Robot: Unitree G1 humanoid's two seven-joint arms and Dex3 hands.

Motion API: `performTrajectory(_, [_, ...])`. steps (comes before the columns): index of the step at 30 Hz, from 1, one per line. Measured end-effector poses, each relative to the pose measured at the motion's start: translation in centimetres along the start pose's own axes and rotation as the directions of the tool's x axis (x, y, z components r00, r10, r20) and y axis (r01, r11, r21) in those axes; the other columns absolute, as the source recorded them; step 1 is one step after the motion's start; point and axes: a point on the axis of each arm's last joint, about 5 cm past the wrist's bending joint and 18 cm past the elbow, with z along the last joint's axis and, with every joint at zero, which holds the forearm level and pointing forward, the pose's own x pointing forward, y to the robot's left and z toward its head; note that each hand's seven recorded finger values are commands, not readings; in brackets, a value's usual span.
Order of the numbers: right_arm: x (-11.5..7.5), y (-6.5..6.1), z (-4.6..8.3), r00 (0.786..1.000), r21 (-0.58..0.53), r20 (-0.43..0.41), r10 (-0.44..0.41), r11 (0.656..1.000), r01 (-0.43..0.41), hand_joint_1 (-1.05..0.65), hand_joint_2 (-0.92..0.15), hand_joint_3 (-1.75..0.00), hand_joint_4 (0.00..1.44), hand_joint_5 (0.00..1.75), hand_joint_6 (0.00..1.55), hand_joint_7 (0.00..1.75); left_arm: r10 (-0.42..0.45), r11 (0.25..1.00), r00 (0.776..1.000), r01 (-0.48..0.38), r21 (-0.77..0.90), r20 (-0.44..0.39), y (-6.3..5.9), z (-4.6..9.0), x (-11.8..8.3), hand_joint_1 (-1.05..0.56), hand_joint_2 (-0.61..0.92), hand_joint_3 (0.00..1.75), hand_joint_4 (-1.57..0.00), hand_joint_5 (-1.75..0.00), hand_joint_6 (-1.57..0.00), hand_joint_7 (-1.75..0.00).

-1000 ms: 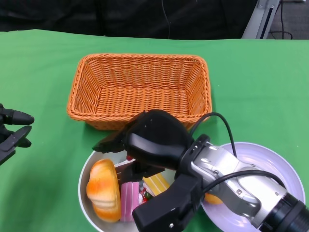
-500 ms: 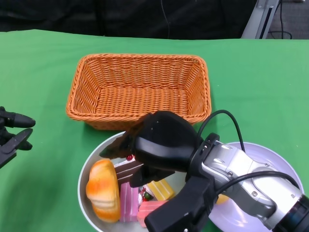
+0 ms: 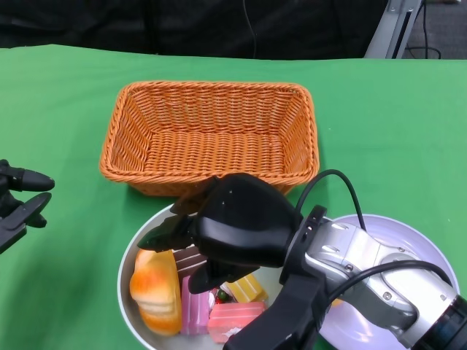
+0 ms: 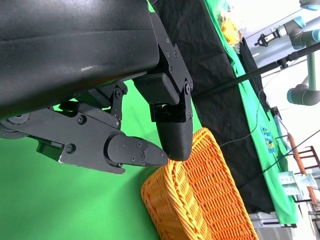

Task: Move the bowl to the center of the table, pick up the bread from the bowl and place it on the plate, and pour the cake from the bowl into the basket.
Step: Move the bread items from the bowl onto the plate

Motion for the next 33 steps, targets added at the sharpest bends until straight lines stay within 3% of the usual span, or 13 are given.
performTrajectory(4, [0.4,0.0,0.3,1.000,-0.001,0.015,0.001,1.000,-0.001,-0.78,-0.92,-0.04,0.71,0.02,0.62,0.00,-0.023,0.993,1.000,0.024,-0.116,0.012,-0.1,-0.3,-0.1,-0.29,0.92,0.08,-0.80,-1.43,-0.83,-0.93])
performTrajectory(8, [0.9,-0.2,0.4,0.999,-0.011,0.032,0.000,1.000,0.000,-0.78,-0.92,-0.06,0.74,0.04,0.62,0.00,-0.033,0.991,0.999,0.034,-0.132,0.006,-0.5,-0.5,-0.1,-0.29,0.92,0.09,-0.78,-1.62,-0.83,-0.93])
performTrajectory(12, [1.0,0.1,0.3,0.999,-0.007,0.032,0.024,1.000,-0.024,-0.78,-0.92,-0.06,0.78,0.06,0.63,0.01,-0.044,0.991,0.999,0.046,-0.122,0.021,-0.5,-0.5,-0.1,-0.28,0.92,0.17,-0.74,-1.63,-0.81,-0.96])
performTrajectory(14, [1.1,0.3,0.4,0.999,-0.003,0.037,0.034,0.999,-0.034,-0.78,-0.92,-0.07,0.78,0.06,0.63,0.00,-0.055,0.992,0.998,0.057,-0.112,0.020,-0.5,-0.5,0.0,-0.27,0.92,0.19,-0.70,-1.61,-0.79,-0.95])
performTrajectory(19, [1.2,0.6,0.7,0.996,-0.002,0.049,0.079,0.997,-0.079,-0.76,-0.92,-0.08,0.70,0.02,0.61,0.00,-0.081,0.995,0.997,0.082,-0.049,0.013,-0.4,-0.4,0.1,-0.25,0.92,0.24,-0.73,-1.27,-0.79,-0.92])
performTrajectory(23, [1.2,0.7,0.7,0.991,0.004,0.056,0.119,0.993,-0.119,-0.75,-0.91,-0.05,0.77,0.07,0.63,0.01,-0.076,0.996,0.997,0.077,-0.050,0.014,-0.4,-0.4,0.1,-0.22,0.92,0.24,-0.78,-1.27,-0.80,-0.93])
performTrajectory(33, [1.1,1.0,0.7,0.987,-0.003,0.088,0.135,0.991,-0.135,-0.75,-0.92,-0.05,0.75,0.07,0.65,0.01,-0.049,0.998,0.998,0.050,-0.032,0.025,-0.5,-0.3,0.1,-0.24,0.92,0.21,-0.81,-1.30,-0.81,-0.97])
